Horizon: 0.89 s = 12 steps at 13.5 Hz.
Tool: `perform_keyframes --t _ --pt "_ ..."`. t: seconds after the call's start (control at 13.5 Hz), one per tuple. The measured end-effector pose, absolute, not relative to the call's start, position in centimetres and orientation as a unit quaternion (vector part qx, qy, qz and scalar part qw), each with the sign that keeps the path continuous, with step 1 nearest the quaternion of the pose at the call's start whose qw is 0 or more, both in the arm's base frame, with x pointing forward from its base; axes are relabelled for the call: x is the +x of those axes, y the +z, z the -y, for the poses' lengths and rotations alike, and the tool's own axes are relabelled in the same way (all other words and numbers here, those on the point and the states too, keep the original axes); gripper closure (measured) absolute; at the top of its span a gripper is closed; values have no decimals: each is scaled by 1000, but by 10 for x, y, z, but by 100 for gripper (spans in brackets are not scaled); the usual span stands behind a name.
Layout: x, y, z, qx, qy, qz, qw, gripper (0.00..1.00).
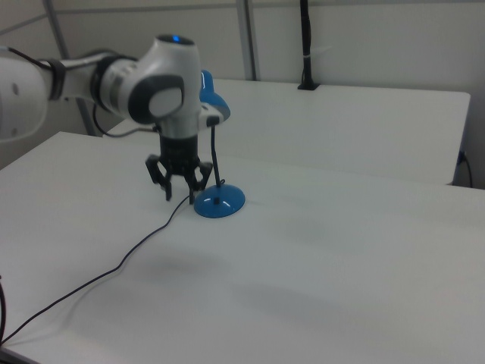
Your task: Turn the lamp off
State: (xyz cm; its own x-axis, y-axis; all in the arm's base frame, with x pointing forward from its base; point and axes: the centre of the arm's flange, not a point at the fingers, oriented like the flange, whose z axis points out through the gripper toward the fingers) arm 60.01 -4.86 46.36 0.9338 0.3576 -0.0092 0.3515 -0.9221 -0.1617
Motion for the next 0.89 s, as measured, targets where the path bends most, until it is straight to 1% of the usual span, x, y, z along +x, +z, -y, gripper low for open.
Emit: perform_keyframes --t 0.07,0.22,0.3,0.37,0.52,0.67,0.89 --pt "596 481 50 -981 20 179 73 40" --pt "587 522 49 -988 11 146 49 19" --pt "580 543 44 -992 5 124 38 6" --pt "573 557 37 -993 2 114 31 0" --pt "558 590 20 -995 -15 95 14 0" --pt "556 612 28 -997 -37 67 10 0" --pt "556 617 48 -998 -42 48 9 0"
